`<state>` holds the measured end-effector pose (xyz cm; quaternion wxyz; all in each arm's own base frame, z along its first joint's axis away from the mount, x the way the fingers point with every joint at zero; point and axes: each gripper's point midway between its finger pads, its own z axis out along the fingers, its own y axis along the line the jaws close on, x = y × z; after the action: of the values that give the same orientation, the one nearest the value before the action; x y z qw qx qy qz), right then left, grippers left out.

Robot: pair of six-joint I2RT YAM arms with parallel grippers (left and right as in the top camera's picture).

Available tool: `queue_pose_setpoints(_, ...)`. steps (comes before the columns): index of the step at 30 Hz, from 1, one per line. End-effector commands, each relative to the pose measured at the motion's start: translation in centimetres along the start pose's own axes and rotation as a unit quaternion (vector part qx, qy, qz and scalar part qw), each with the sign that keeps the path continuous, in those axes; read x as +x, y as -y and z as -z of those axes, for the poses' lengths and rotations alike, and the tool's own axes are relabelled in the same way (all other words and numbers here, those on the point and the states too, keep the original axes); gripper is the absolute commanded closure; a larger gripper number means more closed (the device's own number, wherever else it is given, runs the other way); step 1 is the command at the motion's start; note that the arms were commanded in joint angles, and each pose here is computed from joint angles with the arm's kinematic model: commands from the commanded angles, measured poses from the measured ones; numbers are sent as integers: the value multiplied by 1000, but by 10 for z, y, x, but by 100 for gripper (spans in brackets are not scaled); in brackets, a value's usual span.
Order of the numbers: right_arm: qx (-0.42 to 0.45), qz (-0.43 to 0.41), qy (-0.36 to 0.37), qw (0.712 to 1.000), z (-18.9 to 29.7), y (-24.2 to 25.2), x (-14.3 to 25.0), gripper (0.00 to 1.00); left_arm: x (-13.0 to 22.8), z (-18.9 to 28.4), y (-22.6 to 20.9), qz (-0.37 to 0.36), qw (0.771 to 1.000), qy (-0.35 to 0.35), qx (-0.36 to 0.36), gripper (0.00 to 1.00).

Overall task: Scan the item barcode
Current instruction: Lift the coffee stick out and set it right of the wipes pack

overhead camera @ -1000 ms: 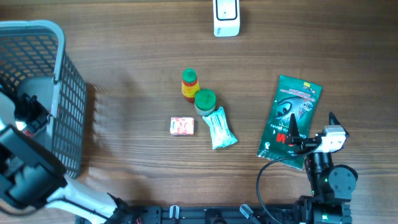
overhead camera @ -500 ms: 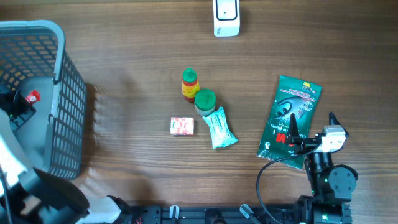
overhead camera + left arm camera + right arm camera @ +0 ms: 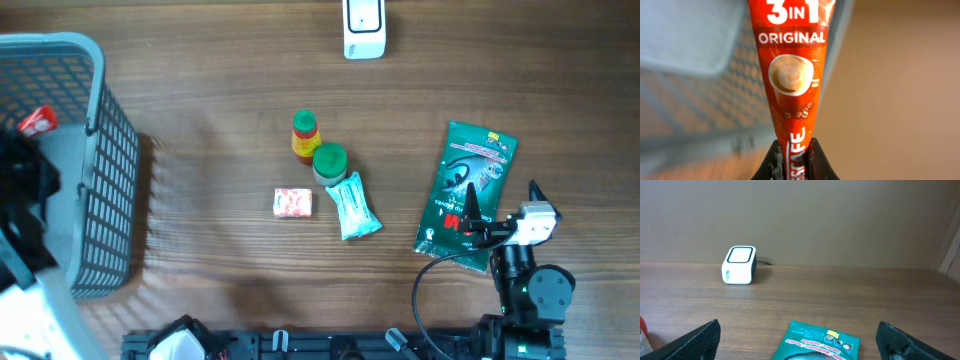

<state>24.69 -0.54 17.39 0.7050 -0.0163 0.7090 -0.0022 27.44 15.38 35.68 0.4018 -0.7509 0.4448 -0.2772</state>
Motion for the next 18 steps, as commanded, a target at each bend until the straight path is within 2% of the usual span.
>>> queue_pose_setpoints(1,3,-3,2,1000,0,1,-1,0,56,32,5,-87,992,-82,39,96)
queue_pose_setpoints(6,3,-4,2,1000,0,1,-1,0,119,52,-13,-170,969,-175,36,96)
queue_pose_setpoints(10,3,-4,2,1000,0,1,-1,0,155,55,-43,-229,951,-205,-3,96)
queue_pose_setpoints(18,3,-3,2,1000,0,1,-1,0,250,52,-114,-419,875,-238,-54,96)
